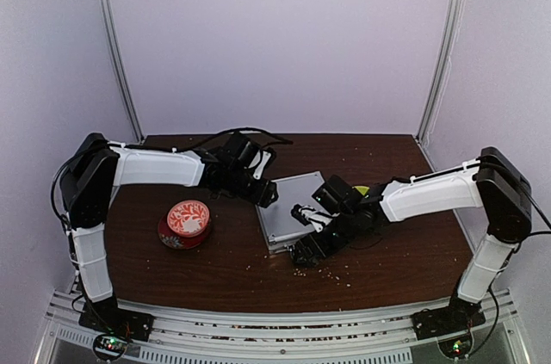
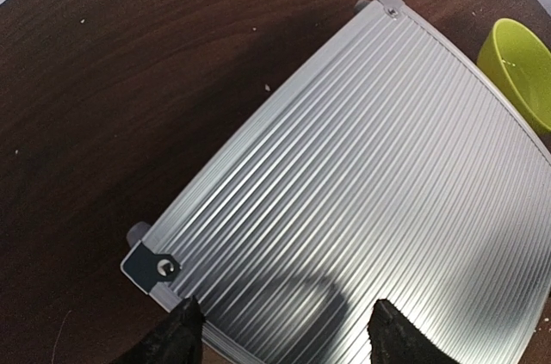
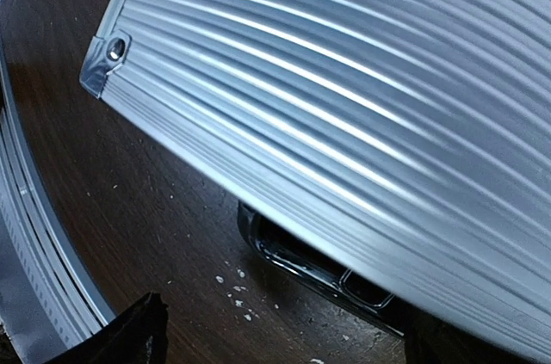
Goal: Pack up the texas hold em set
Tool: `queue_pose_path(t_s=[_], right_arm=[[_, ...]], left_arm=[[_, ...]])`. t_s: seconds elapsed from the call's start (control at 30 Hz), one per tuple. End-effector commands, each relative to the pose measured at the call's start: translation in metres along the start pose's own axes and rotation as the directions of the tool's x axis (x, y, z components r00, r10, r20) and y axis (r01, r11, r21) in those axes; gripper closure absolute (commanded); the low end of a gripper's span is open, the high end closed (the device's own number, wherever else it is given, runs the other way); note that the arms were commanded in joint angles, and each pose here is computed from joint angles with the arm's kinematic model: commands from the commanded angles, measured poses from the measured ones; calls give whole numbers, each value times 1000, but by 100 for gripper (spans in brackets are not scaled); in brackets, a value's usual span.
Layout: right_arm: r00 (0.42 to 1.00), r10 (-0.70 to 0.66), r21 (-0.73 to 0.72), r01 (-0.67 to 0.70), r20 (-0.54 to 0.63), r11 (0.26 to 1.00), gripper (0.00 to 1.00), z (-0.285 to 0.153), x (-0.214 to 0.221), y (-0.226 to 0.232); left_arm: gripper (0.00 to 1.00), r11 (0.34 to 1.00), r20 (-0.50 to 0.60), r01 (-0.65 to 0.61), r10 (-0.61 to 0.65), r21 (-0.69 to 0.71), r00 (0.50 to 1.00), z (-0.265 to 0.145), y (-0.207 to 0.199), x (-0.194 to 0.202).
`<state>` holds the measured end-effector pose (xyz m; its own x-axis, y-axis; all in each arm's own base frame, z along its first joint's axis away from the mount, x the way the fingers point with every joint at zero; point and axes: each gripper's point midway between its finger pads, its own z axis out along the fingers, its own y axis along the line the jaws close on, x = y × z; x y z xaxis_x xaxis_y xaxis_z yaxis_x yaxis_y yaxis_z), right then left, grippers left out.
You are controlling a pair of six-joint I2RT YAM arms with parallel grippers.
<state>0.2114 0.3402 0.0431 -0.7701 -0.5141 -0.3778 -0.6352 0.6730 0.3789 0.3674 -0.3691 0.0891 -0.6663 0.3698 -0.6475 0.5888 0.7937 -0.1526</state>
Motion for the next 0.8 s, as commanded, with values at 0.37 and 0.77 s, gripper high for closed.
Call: queue_pose_path(t_s=[0.37,0.77], right_arm=[[997,-75,-154,80,36,985,3,11,-15,21],[957,62,-310,30,284,950,4,-59,-87,17]], left_arm=[[34,1000,-15,-1,2,24,1000,6,-2,15],[34,1000,-24,2,-2,30,1000,8,-2,22]])
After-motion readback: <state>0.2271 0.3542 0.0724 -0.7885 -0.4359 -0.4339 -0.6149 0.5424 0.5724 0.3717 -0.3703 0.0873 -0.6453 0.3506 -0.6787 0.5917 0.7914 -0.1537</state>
